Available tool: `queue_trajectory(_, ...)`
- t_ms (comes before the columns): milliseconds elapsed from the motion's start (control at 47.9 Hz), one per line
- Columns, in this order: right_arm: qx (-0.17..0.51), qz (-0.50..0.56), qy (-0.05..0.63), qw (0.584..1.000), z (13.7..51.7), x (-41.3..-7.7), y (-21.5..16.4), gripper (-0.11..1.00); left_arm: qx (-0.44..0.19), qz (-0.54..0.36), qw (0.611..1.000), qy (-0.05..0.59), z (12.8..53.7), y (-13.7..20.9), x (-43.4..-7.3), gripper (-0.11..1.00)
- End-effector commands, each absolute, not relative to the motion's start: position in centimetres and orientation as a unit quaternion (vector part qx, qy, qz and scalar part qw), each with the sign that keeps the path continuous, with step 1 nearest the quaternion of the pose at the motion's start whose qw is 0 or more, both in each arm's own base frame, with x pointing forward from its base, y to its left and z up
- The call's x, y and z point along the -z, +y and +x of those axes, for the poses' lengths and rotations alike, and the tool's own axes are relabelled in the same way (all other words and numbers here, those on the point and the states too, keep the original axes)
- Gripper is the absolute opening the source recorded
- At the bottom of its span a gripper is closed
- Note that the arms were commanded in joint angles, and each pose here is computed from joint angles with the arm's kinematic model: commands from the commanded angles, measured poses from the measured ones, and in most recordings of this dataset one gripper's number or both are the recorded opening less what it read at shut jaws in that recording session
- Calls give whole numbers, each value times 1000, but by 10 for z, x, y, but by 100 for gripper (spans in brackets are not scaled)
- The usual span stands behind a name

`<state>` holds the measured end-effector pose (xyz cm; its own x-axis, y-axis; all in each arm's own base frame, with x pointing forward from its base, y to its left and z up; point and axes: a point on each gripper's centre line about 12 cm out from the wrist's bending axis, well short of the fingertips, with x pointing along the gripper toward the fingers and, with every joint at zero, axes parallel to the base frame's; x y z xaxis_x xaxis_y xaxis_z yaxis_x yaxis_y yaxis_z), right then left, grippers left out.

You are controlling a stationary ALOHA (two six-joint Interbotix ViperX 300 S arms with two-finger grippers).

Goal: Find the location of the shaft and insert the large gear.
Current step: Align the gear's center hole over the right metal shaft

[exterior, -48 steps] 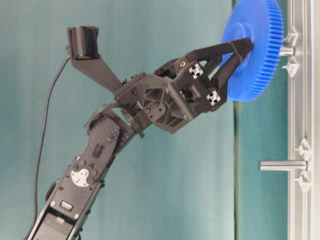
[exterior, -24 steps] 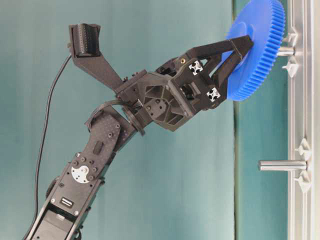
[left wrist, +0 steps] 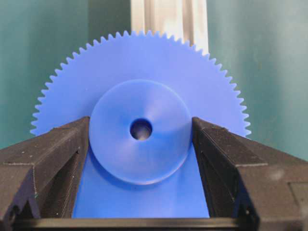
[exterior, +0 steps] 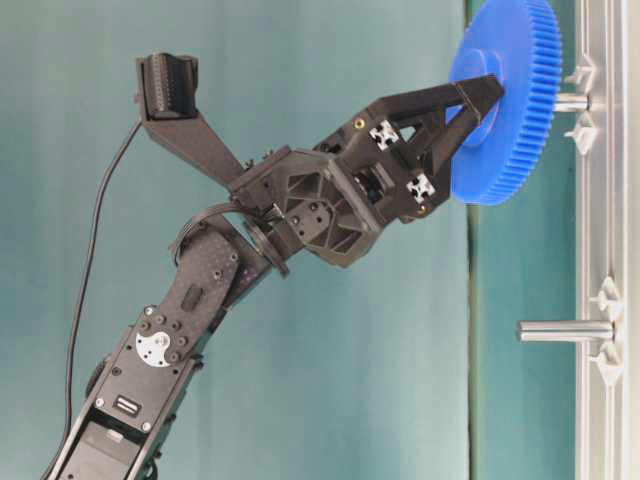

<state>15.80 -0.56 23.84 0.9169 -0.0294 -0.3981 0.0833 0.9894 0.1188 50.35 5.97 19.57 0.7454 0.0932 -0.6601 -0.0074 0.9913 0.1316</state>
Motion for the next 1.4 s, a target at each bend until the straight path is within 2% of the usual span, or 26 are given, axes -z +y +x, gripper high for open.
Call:
queue_trajectory(0, 32, 78, 198, 977, 159, -241, -6, 2, -28, 57, 941, 332, 504, 55, -218, 73)
queue_trajectory(355, 35, 89, 198, 976, 159, -239, -6, 2, -17, 49, 941, 336, 505, 39, -215, 73)
queue_trajectory(668, 36, 90, 199, 975, 159, -239, -6, 2, -25, -1, 942, 335, 506, 26, -215, 73)
queue_trajectory(814, 35, 90, 198, 975, 159, -239, -6, 2, -21, -5, 942, 335, 506, 21, -214, 81)
queue_trajectory(1022, 35, 90, 198, 975, 159, -239, -6, 2, -13, -3, 944, 330, 508, 12, -219, 80)
queue_trajectory(1252, 35, 90, 198, 975, 159, -239, -6, 2, -13, -3, 943, 332, 506, 11, -217, 79)
queue_trajectory(1377, 35, 90, 198, 975, 159, -239, -6, 2, -22, -6, 941, 339, 503, 22, -214, 80)
